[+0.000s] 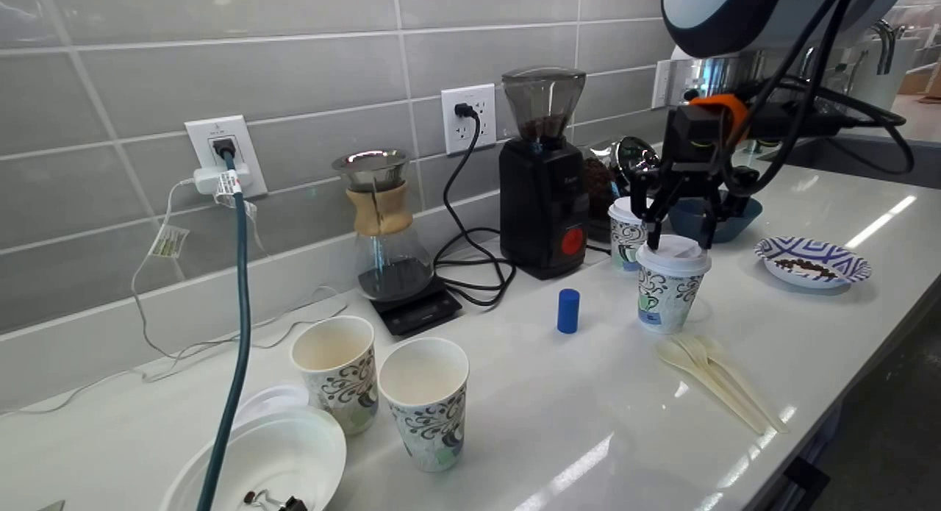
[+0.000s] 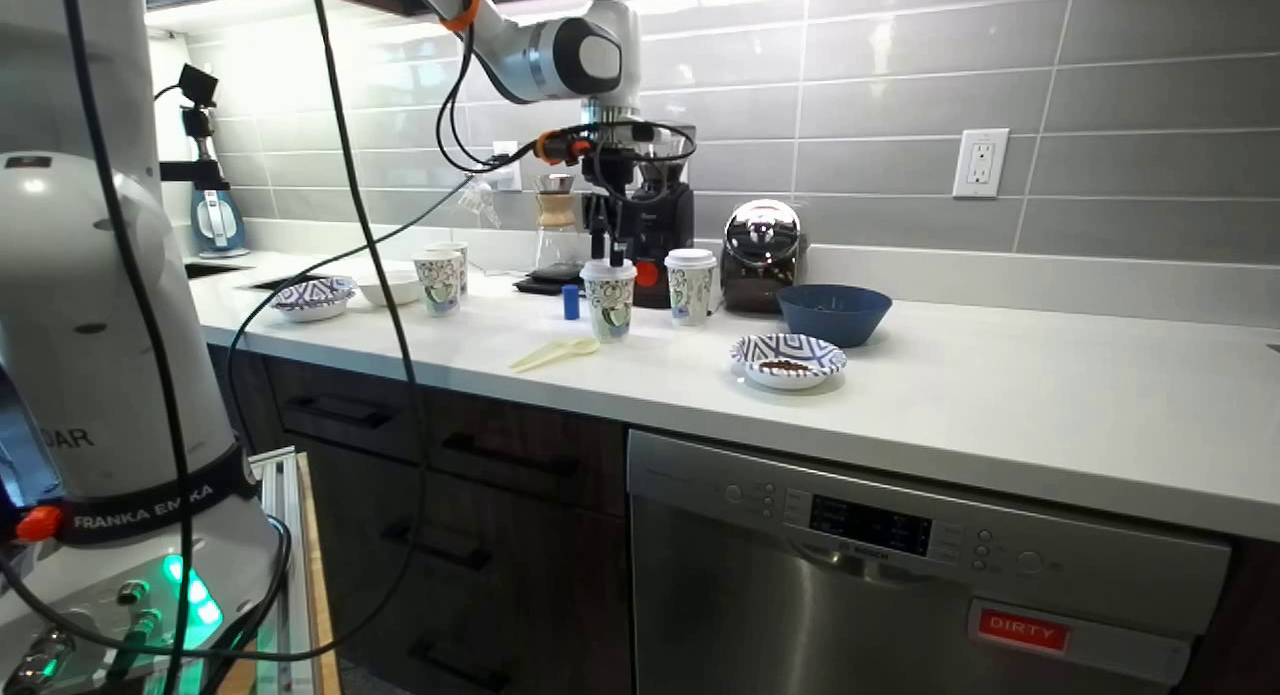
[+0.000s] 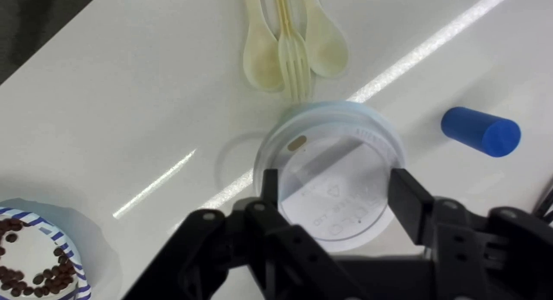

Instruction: Put the lid on the right cup

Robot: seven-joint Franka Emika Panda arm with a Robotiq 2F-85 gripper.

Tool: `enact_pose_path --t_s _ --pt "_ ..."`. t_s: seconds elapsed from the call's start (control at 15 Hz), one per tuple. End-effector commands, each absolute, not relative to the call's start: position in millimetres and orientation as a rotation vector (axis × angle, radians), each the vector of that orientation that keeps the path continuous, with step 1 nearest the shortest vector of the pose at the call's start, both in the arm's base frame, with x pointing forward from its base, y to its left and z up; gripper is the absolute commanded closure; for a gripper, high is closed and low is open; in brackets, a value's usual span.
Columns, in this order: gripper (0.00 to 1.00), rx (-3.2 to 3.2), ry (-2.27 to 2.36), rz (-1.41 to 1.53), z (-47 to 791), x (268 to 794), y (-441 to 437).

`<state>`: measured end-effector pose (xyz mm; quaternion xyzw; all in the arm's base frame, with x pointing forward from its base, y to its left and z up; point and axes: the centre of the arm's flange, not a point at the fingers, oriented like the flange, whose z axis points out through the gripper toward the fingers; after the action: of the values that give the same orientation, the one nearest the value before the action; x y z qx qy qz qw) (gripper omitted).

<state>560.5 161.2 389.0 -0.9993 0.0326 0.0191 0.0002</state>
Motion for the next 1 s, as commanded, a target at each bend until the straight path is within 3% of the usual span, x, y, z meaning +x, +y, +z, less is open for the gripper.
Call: enact_pose_path --t_s 0.0,0.33,0.73,0.93 --pt "0.32 -3.155 0.09 0.037 377.3 559.2 160.0" --pt "0.39 -3.158 0.093 0.043 371.7 562.9 157.3" --pt "0.3 -3.17 0.089 0.095 359.4 563.7 155.7" --pt "0.32 -3.18 0.088 0.119 348.4 566.3 153.3"
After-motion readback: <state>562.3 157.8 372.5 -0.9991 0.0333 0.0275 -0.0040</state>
